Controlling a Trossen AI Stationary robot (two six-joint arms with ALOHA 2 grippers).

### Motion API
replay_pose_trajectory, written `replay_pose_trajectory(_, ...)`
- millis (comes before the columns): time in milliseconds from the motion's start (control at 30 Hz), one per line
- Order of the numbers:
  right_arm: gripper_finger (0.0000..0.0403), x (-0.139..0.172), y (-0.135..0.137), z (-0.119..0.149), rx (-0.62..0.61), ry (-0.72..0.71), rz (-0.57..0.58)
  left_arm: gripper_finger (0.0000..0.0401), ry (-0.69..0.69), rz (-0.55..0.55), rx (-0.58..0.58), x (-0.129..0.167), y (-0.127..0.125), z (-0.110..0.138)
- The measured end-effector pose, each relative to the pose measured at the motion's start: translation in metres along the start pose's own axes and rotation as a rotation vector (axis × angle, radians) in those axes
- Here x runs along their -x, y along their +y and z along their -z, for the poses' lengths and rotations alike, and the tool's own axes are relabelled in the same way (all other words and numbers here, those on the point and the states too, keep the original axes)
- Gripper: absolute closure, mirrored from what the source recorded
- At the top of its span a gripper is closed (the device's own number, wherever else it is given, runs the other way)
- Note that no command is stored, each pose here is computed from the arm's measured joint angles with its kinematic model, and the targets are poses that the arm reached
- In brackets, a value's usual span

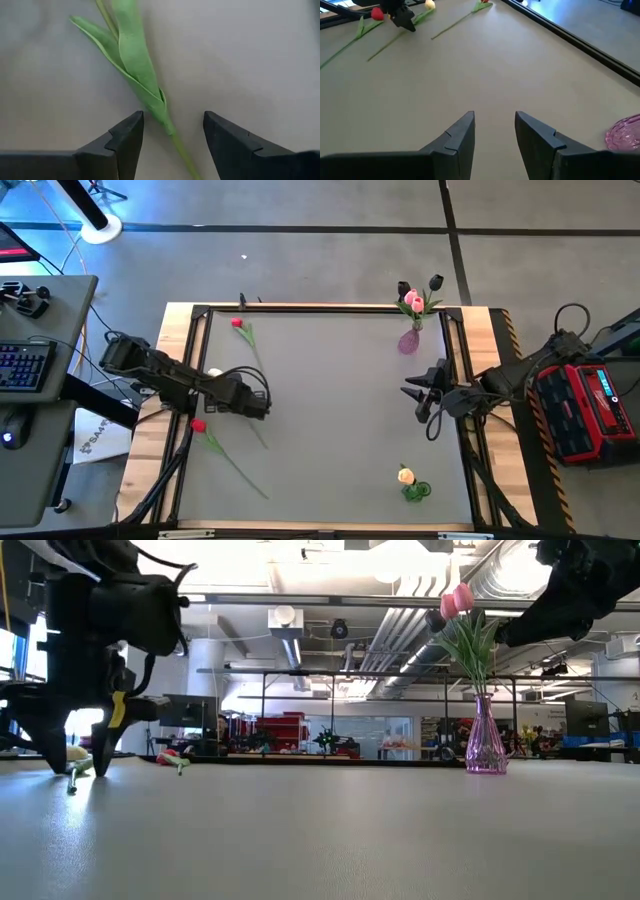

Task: Sort flowers into vase by color
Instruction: Put the white tulip into the green vase

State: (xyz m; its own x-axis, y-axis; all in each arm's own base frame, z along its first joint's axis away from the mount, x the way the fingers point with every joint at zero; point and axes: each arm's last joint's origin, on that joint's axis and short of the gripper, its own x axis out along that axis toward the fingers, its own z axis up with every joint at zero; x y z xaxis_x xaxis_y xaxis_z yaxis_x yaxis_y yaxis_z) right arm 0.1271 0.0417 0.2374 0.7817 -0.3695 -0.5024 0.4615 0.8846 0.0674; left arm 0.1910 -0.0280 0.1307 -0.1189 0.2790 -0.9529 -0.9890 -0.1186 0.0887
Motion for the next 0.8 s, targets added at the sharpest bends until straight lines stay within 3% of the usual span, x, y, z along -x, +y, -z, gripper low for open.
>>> replay_pose_trajectory(233, 0.0274, 0.0, 0.0, 0.0, 0.032, 0.0, -0.001, 0.0217, -0.025, -0.001, -0.026, -0.003, 0.002, -0.001)
replay_pose_trajectory(667, 0.0274, 0.021, -0.009, -0.021, 0.166, -0.079, -0.036, 0.0388, -0.087, 0.035, -0.115, -0.011, 0.0, -0.008)
replay_pose_trajectory(800, 0.0274, 0.036, -0.019, -0.037, 0.164, -0.126, -0.037, 0.0394, -0.118, 0.064, -0.131, -0.009, -0.003, -0.009)
